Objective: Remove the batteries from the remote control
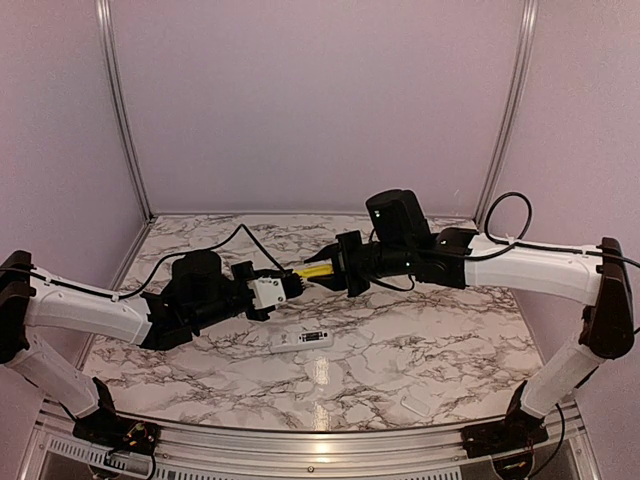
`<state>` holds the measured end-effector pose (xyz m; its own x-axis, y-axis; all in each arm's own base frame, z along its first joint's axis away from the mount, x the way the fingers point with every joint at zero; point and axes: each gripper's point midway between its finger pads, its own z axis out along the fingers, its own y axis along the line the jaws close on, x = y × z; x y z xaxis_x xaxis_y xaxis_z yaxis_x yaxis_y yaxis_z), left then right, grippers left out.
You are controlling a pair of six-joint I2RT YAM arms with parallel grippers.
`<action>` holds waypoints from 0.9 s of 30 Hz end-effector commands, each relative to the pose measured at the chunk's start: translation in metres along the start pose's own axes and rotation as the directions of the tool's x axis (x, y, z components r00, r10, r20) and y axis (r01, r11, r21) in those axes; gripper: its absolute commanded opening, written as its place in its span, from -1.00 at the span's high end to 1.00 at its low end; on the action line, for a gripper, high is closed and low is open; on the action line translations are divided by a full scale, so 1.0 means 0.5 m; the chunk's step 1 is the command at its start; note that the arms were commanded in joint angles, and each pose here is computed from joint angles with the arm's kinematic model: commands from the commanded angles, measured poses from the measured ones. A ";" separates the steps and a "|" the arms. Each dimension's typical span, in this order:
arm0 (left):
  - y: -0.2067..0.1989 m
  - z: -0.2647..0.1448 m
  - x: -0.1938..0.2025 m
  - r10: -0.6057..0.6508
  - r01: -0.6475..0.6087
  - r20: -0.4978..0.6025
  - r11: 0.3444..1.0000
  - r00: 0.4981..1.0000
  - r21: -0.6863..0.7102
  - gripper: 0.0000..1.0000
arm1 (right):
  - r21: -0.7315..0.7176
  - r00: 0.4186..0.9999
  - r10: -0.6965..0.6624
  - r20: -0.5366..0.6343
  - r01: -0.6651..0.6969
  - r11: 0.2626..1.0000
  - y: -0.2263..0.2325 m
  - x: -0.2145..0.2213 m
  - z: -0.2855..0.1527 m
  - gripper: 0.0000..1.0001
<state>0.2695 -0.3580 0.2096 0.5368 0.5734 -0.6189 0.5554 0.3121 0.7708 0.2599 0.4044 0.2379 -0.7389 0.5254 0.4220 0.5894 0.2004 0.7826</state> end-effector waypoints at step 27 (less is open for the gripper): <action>0.018 0.002 -0.023 -0.004 0.004 0.031 1.000 1.000 -0.026 0.15 | 0.001 0.999 -0.030 -0.022 0.030 1.000 -0.016 0.002 0.020 1.00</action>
<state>0.2705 -0.3584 0.2070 0.5348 0.5796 -0.6149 0.5545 0.3084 0.7729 0.2595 0.4058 0.2301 -0.7515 0.5156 0.4115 0.5762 0.2092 0.7901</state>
